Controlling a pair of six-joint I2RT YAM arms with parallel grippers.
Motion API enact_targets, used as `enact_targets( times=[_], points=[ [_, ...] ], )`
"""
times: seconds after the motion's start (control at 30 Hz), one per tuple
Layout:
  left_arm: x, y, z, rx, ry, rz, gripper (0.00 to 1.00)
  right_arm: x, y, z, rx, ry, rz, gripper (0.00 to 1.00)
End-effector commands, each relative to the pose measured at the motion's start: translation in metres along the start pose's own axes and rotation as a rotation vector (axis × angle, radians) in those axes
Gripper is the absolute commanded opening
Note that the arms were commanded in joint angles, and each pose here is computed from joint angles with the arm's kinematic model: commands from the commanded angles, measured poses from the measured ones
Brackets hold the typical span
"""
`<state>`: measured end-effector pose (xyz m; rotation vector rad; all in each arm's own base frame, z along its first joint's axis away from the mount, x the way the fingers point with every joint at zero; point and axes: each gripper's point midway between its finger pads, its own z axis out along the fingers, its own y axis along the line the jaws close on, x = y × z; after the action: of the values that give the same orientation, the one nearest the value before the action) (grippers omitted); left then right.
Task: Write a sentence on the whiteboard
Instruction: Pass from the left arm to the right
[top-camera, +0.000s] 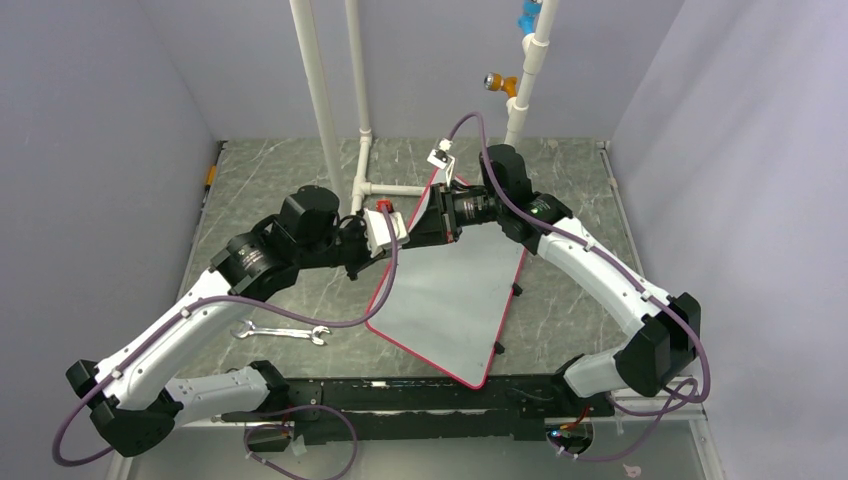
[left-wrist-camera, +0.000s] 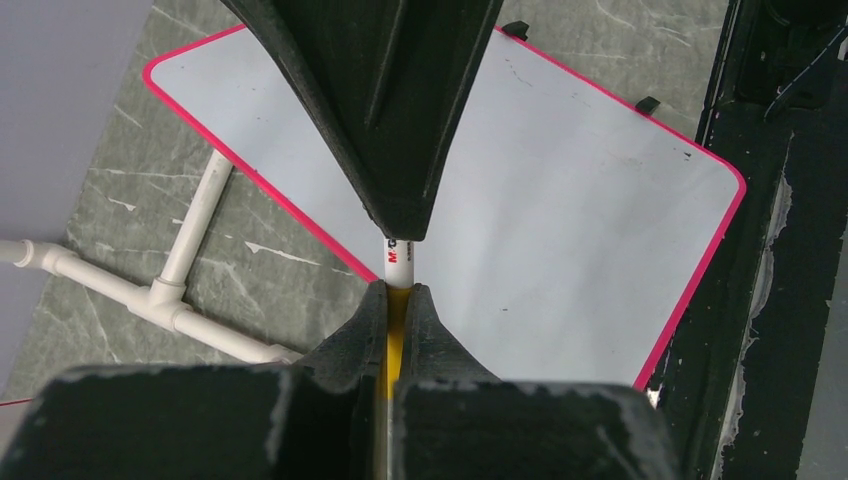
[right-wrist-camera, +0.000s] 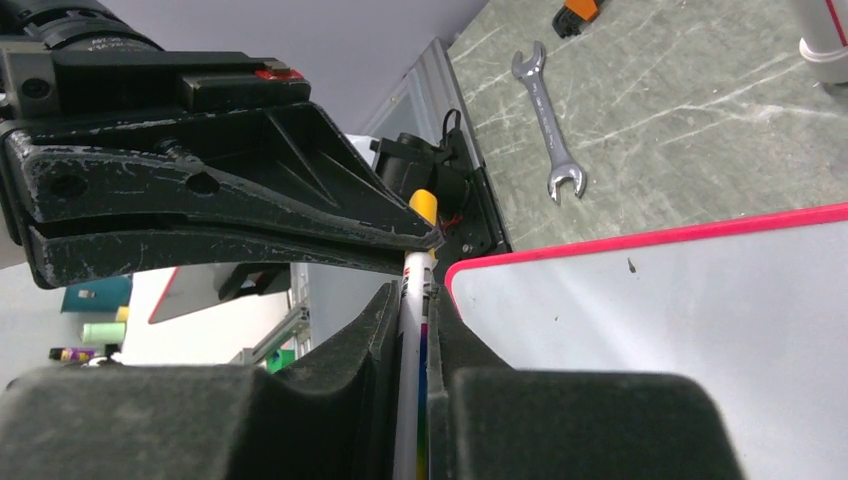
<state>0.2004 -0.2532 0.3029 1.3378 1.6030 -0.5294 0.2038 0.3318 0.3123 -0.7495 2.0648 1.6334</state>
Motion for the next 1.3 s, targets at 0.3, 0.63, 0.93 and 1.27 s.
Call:
enact_targets(
  times=[0.3, 0.63, 0.93, 1.27],
  points=[
    [-0.025, 0.011, -0.008, -0.07, -0.093, 0.022, 0.2, -0.001, 0.025, 0.003, -0.057, 0.007, -0.041, 0.0],
    [-0.024, 0.012, -0.016, -0.086, -0.082, 0.006, 0.66, -0.014, 0.022, -0.003, -0.003, -0.067, -0.043, 0.0],
    [-0.061, 0.001, -0.067, -0.108, -0.264, -0.022, 0.88, -0.032, 0.023, -0.019, 0.004, -0.14, -0.042, 0.0],
    [-0.089, -0.005, -0.092, -0.028, -0.43, -0.204, 0.95, -0.033, 0.061, -0.035, -0.127, -0.131, -0.178, 0.0]
  ],
)
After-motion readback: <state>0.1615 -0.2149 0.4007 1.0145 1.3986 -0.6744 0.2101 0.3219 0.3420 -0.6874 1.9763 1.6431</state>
